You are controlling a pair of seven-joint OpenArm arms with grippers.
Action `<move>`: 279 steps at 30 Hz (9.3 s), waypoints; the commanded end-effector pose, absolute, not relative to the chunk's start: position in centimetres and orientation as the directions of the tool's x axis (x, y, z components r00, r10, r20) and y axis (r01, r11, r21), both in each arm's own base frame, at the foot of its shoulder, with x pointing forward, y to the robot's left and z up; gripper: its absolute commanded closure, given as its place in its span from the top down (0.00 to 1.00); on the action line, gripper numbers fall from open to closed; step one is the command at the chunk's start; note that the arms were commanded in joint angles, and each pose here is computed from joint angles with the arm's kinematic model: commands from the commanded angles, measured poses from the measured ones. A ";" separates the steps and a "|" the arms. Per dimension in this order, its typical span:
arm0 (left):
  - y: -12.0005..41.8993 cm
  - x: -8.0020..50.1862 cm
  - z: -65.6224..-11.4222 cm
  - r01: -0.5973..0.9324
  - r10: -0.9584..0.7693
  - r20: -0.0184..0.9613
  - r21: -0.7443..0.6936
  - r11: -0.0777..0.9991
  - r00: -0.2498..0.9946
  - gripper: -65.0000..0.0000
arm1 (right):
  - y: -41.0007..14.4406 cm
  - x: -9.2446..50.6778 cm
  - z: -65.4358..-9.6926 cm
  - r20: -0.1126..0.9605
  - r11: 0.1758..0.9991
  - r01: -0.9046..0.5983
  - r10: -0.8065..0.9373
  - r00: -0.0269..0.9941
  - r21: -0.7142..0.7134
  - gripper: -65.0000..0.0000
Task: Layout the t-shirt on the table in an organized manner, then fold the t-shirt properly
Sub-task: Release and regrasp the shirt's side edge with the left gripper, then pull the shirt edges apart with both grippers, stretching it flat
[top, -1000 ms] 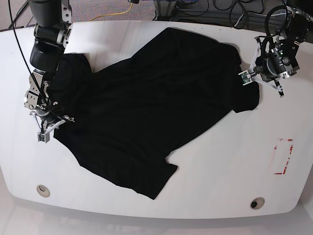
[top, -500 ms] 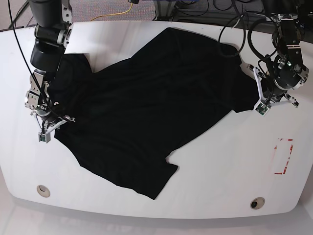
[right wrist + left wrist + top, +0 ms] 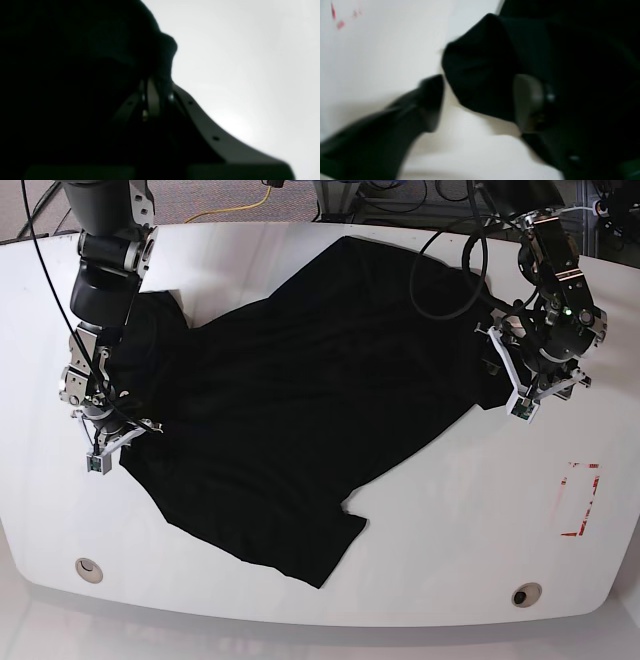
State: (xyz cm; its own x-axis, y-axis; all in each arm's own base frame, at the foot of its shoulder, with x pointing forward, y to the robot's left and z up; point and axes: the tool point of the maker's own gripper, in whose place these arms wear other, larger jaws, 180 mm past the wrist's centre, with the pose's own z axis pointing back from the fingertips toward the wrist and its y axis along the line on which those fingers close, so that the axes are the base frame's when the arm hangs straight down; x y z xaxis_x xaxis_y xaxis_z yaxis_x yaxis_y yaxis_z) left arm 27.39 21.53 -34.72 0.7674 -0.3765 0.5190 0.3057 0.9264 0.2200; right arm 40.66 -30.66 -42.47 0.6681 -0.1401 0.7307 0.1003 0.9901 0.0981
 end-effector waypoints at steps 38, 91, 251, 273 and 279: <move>18.8 32.7 -36.6 -0.065 0.276 0.639 -0.333 0.941 0.718 0.72 | -30.8 42.1 -40.7 0.762 0.991 0.091 -0.133 0.634 0.098 0.00; 22.4 31.4 -36.5 -0.025 0.142 0.631 -0.190 0.982 0.762 0.00 | -30.0 42.3 -40.8 0.762 0.990 0.085 -0.141 0.632 0.112 0.00; 26.6 32.4 -34.6 0.103 -0.058 0.640 -0.033 0.994 0.767 0.00 | -36.9 41.1 -38.5 0.793 0.963 0.242 -0.239 0.560 0.119 0.00; 28.4 30.2 -35.6 0.176 -0.169 0.565 0.043 0.984 0.808 0.00 | -37.9 34.2 -40.5 0.747 0.954 0.294 -0.240 0.620 0.062 0.00; 29.1 28.9 -36.2 0.197 -0.201 0.532 0.065 0.978 0.823 0.00 | -36.7 33.2 -39.4 0.757 0.964 0.264 -0.189 0.625 0.024 0.00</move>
State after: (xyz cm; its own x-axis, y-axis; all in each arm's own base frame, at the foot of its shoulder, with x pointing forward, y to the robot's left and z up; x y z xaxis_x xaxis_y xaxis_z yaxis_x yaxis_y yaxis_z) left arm 28.11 28.25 -37.67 0.8489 -0.1707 0.5003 0.1810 0.9831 0.0283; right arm 32.22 -36.21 -41.73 0.6655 -0.2254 0.7115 0.2754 0.9602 0.0467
